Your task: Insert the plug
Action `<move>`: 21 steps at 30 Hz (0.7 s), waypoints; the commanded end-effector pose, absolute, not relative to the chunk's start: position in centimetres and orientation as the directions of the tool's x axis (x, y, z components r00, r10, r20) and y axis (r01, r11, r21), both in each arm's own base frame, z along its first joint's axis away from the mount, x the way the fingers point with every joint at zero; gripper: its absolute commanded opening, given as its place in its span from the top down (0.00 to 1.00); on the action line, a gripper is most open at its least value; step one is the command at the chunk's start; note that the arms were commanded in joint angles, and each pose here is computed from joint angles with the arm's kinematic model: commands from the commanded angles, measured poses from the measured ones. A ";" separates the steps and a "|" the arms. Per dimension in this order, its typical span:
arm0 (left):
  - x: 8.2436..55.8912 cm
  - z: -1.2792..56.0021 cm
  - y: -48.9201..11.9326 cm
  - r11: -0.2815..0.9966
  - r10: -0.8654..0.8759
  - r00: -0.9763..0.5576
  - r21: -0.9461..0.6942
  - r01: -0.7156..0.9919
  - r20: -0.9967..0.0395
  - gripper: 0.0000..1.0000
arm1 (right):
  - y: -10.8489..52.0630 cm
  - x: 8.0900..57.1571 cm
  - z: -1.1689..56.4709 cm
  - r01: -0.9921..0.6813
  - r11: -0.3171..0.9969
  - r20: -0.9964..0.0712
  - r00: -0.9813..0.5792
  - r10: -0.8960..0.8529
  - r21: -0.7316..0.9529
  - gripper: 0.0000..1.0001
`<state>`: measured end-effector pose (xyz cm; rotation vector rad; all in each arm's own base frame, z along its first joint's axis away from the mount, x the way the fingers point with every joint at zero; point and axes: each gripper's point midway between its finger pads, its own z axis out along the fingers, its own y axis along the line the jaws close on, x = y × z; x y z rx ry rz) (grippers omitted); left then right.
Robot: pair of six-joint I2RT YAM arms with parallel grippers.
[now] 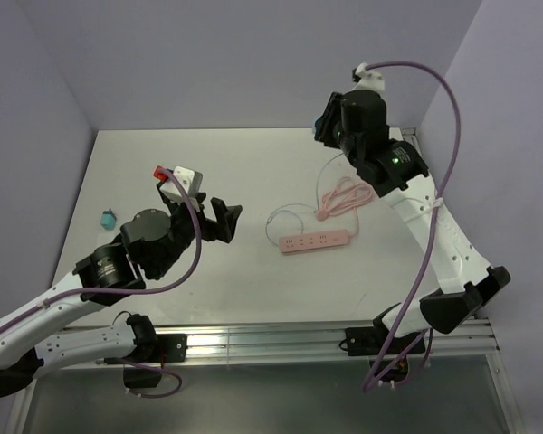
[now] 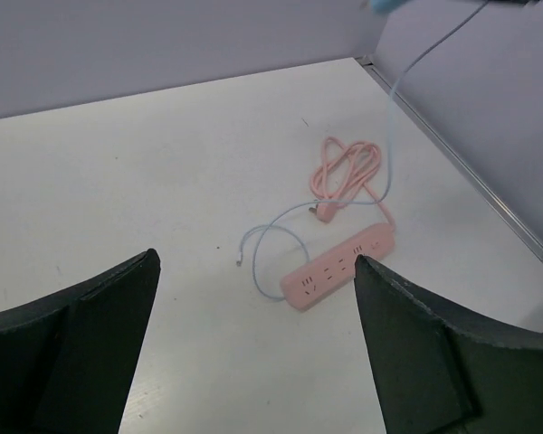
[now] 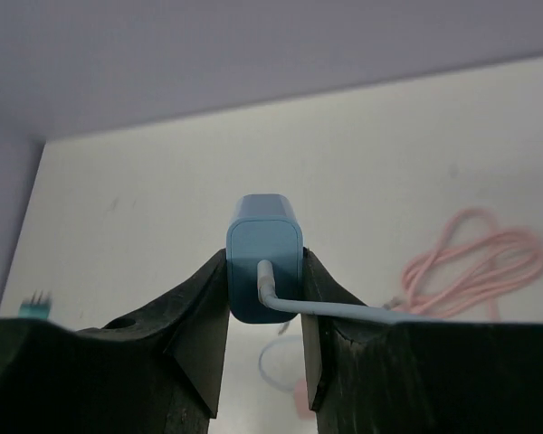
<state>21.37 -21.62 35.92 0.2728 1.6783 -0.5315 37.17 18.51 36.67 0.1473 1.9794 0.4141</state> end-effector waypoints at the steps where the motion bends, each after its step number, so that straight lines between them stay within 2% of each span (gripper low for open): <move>1: 21.8 34.8 -22.5 0.869 -0.146 -0.225 -0.234 0.437 -0.963 0.07 | 9.9 38.7 43.3 0.228 0.953 -0.962 -0.144 0.234 0.198 1.00; 5: 22.1 32.4 -24.0 0.868 -0.131 -0.292 -0.252 0.428 -0.947 0.09 | 4.6 37.6 48.2 0.344 0.914 -0.976 0.033 0.216 0.214 1.00; 9: 22.3 29.8 -26.5 0.843 -0.100 -0.376 -0.279 0.459 -0.921 0.12 | 0.7 36.2 50.9 0.422 0.885 -0.980 0.112 0.163 0.196 1.00; 15: 23.1 26.6 -29.0 0.818 -0.054 -0.476 -0.313 0.483 -0.878 0.15 | -0.5 36.5 48.1 0.463 0.870 -0.984 0.039 0.173 0.171 1.00; 21: 24.1 22.9 -30.4 0.823 -0.045 -0.591 -0.365 0.435 -0.806 0.20 | 2.2 36.5 38.4 0.391 0.905 -0.947 -0.191 0.256 0.166 1.00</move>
